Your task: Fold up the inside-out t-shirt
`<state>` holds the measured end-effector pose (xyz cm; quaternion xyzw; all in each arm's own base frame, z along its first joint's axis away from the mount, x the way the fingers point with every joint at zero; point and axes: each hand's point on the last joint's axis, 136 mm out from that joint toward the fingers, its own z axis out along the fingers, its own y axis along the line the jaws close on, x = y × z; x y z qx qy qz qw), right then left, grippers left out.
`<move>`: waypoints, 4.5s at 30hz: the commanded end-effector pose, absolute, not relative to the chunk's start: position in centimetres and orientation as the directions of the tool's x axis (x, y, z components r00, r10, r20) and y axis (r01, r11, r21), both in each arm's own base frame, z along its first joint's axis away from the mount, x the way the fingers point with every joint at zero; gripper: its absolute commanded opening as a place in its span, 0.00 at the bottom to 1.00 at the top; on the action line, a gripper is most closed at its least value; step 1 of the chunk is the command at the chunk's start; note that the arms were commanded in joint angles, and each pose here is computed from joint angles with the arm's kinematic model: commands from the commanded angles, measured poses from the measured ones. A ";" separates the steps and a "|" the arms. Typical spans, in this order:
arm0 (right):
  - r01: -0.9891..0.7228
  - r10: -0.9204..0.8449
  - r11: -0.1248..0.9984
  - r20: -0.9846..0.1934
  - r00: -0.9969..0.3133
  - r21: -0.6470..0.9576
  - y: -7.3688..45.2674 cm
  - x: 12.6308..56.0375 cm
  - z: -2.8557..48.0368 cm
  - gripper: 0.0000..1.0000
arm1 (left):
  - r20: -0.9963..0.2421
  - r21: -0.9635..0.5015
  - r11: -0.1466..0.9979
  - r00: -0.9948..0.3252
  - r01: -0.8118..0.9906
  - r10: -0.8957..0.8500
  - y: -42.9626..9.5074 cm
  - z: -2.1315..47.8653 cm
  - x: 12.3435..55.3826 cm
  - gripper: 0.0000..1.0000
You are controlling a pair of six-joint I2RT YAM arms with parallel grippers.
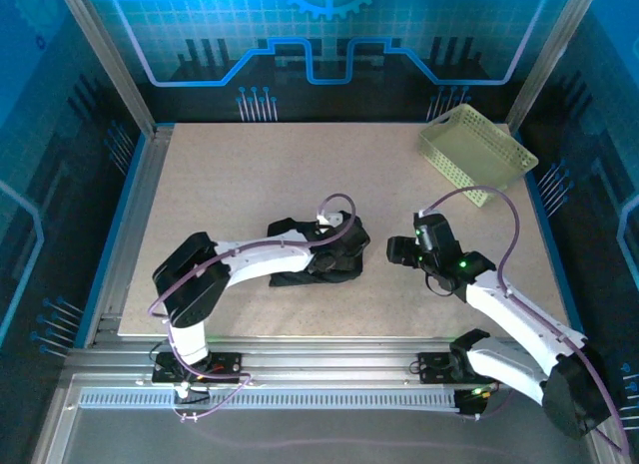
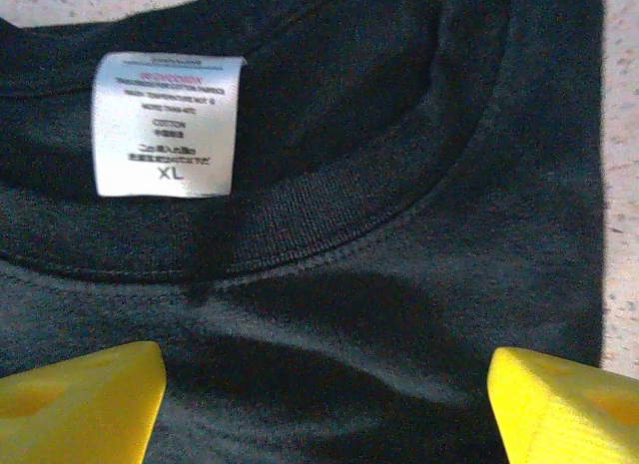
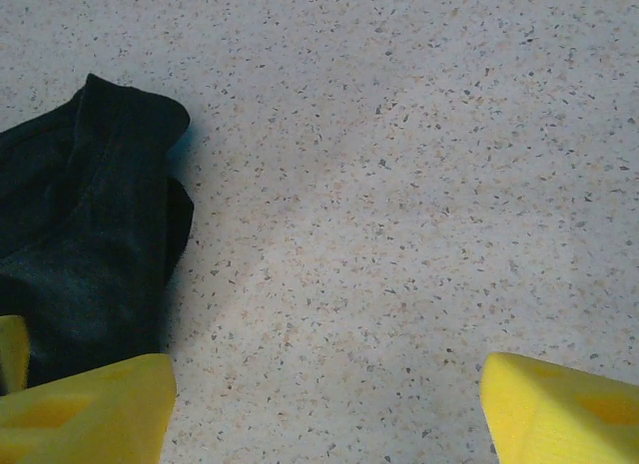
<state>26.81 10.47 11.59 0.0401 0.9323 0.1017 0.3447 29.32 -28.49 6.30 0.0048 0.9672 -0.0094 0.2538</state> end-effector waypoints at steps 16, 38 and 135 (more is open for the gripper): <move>0.009 0.179 0.967 -0.657 -0.733 0.253 10.3 27.5 13.2 0.82 | -0.294 0.082 0.996 -0.954 0.032 0.054 -16.9 2.6 32.1 0.95; 0.028 0.205 0.965 -0.680 -0.704 0.262 8.8 26.5 14.5 0.83 | -0.285 -0.009 0.997 -0.956 -0.077 -0.076 -13.1 9.4 36.1 0.99; -0.121 -0.022 0.993 -0.958 -0.285 0.013 6.9 31.3 23.8 1.00 | -0.984 -0.021 0.994 -0.175 -0.103 -0.039 -0.5 17.2 33.2 0.99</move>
